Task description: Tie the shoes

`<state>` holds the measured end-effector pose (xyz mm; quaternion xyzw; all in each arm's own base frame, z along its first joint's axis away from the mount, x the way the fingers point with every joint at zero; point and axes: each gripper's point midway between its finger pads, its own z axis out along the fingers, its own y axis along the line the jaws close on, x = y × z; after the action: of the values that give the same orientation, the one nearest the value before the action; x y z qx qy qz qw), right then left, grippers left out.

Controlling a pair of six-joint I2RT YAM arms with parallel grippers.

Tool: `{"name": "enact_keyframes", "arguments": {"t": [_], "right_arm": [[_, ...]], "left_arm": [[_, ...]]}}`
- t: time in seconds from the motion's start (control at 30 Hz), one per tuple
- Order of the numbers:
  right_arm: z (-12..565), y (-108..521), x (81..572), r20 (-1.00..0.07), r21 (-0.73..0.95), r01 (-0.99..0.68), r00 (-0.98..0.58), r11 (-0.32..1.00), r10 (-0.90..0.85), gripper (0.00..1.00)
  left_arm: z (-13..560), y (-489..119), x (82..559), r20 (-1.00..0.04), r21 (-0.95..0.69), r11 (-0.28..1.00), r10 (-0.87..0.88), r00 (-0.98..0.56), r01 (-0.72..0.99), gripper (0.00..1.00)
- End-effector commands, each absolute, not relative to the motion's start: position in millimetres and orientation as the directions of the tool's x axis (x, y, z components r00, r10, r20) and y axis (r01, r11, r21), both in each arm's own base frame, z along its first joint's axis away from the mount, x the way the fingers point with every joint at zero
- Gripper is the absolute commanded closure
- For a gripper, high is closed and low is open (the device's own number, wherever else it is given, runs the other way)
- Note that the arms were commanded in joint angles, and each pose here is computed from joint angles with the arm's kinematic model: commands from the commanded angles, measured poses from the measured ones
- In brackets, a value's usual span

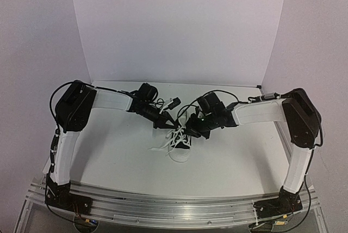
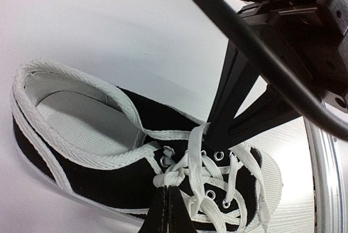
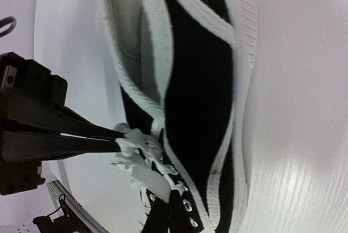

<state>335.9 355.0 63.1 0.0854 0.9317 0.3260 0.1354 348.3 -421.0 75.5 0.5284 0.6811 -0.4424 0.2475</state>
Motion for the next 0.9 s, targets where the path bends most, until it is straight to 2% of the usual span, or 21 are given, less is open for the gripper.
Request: {"name": "enact_keyframes", "arguments": {"t": [0.0, 0.4, 0.63, 0.87], "right_arm": [[85.0, 376.5, 332.8, -0.268, 0.653, -0.089, -0.956, 0.752, 0.120, 1.00], [71.5, 390.1, 341.8, -0.253, 0.654, -0.096, -0.962, 0.751, 0.098, 1.00], [72.1, 394.0, 357.6, -0.257, 0.669, -0.053, -0.952, 0.741, 0.164, 1.00], [65.8, 391.5, 372.2, -0.217, 0.693, 0.035, -0.942, 0.720, 0.255, 1.00]], "left_arm": [[125.0, -426.7, 356.6, -0.848, -0.290, 0.038, 0.453, -0.276, 0.956, 1.00], [149.0, -430.1, 356.3, -0.849, -0.330, 0.024, 0.430, -0.308, 0.944, 1.00], [145.4, -425.2, 347.1, -0.840, -0.346, 0.008, 0.442, -0.314, 0.938, 1.00], [150.2, -424.0, 340.7, -0.849, -0.343, -0.018, 0.434, -0.302, 0.939, 1.00]]}}
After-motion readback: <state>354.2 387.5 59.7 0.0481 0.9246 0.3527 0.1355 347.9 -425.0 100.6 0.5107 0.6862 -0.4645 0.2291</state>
